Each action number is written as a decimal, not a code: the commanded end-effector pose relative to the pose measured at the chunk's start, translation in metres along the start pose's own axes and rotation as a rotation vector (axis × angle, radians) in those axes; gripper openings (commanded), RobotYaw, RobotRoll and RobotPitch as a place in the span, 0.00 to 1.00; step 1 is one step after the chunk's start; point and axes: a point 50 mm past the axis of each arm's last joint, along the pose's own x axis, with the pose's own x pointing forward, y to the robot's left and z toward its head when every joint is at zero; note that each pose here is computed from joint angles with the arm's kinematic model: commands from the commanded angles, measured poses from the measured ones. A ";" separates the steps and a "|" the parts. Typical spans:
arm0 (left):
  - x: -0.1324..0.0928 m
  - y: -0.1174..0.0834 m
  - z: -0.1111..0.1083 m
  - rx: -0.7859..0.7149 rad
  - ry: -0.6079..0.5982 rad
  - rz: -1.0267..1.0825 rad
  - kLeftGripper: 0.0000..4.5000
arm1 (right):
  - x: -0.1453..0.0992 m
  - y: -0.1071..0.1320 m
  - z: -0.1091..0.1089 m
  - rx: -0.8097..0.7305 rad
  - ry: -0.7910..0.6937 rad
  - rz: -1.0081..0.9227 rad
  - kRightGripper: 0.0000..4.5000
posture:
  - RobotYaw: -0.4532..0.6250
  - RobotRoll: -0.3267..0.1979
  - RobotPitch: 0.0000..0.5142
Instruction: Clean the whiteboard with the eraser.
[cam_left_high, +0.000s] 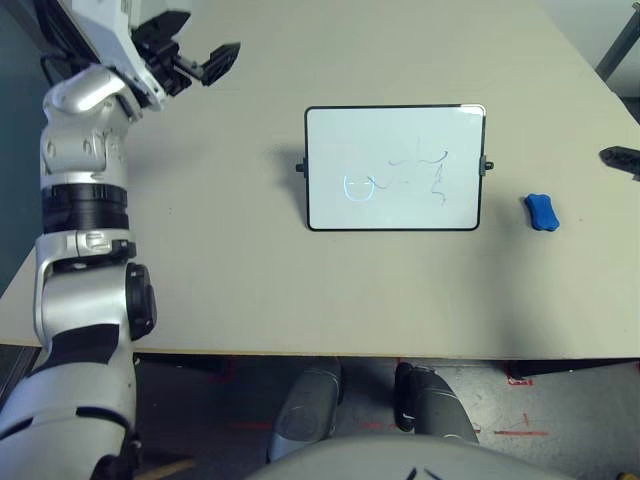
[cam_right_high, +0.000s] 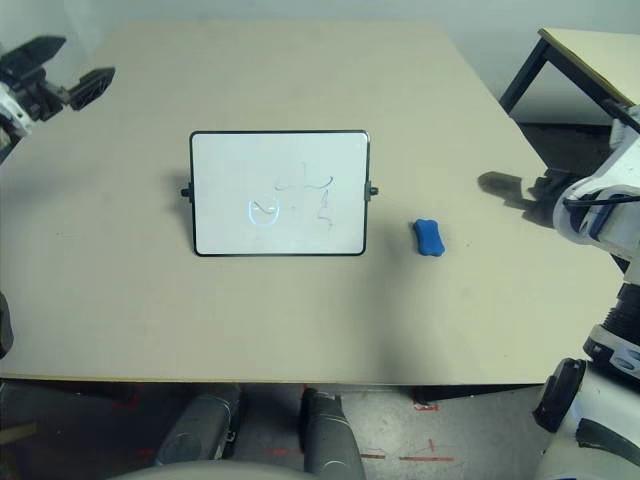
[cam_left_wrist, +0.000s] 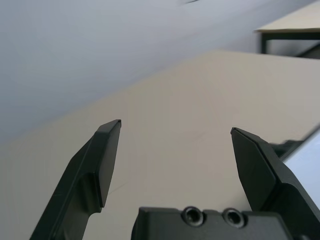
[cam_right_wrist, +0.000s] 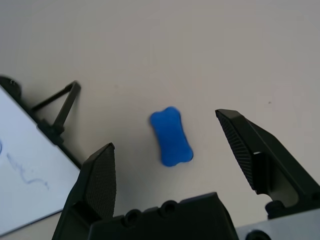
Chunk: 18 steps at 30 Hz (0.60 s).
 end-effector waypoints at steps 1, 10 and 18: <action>0.014 -0.033 -0.001 -0.035 -0.009 -0.168 1.00 | 0.002 0.007 -0.004 -0.042 0.068 0.016 0.99 | 0.47 0.62 0.17; 0.013 -0.106 -0.002 -0.105 0.030 -0.466 1.00 | 0.024 0.031 -0.028 -0.128 0.214 0.124 0.99 | 0.49 0.62 0.21; -0.002 -0.129 -0.012 -0.068 0.133 -0.546 1.00 | 0.042 0.037 -0.033 -0.143 0.282 0.105 0.99 | 0.49 0.62 0.23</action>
